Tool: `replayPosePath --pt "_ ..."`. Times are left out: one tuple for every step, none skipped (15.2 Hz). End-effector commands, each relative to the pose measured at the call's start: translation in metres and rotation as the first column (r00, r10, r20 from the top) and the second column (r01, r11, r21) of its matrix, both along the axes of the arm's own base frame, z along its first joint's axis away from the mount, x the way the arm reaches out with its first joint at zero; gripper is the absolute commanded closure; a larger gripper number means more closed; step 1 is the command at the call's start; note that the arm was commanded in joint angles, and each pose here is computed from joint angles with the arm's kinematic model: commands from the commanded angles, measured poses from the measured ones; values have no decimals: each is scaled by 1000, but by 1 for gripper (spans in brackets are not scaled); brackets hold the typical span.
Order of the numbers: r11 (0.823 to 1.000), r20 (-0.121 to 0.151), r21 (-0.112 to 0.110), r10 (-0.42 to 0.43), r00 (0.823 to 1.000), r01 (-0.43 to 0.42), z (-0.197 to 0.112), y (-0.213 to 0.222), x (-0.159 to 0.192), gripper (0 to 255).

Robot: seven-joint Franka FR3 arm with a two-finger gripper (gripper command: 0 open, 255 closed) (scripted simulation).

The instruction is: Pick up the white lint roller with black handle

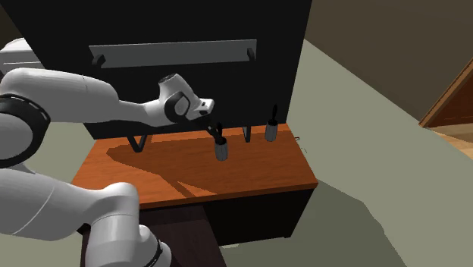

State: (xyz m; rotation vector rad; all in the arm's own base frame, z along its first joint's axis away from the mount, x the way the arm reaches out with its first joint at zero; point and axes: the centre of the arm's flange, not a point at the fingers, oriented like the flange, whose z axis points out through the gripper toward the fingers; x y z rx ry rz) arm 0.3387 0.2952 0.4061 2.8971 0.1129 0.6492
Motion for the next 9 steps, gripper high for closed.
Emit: replayPosePath --pt "1000 33 -20 15 999 -14 -22 23 3 0" --pt "999 49 -32 21 999 -19 -32 33 5 0" --pt "999 55 -37 23 998 -21 -35 37 5 0" --pt "999 55 -37 23 998 -21 -40 37 5 0" --pt "999 55 -37 23 998 -21 -46 37 5 0" --pt "999 55 -37 23 998 -21 -51 37 5 0" --pt "999 55 -37 23 998 -21 -56 37 5 0" --pt "999 55 -37 23 998 -21 -62 37 5 0" --pt "999 55 -37 23 998 -21 -67 37 5 0"
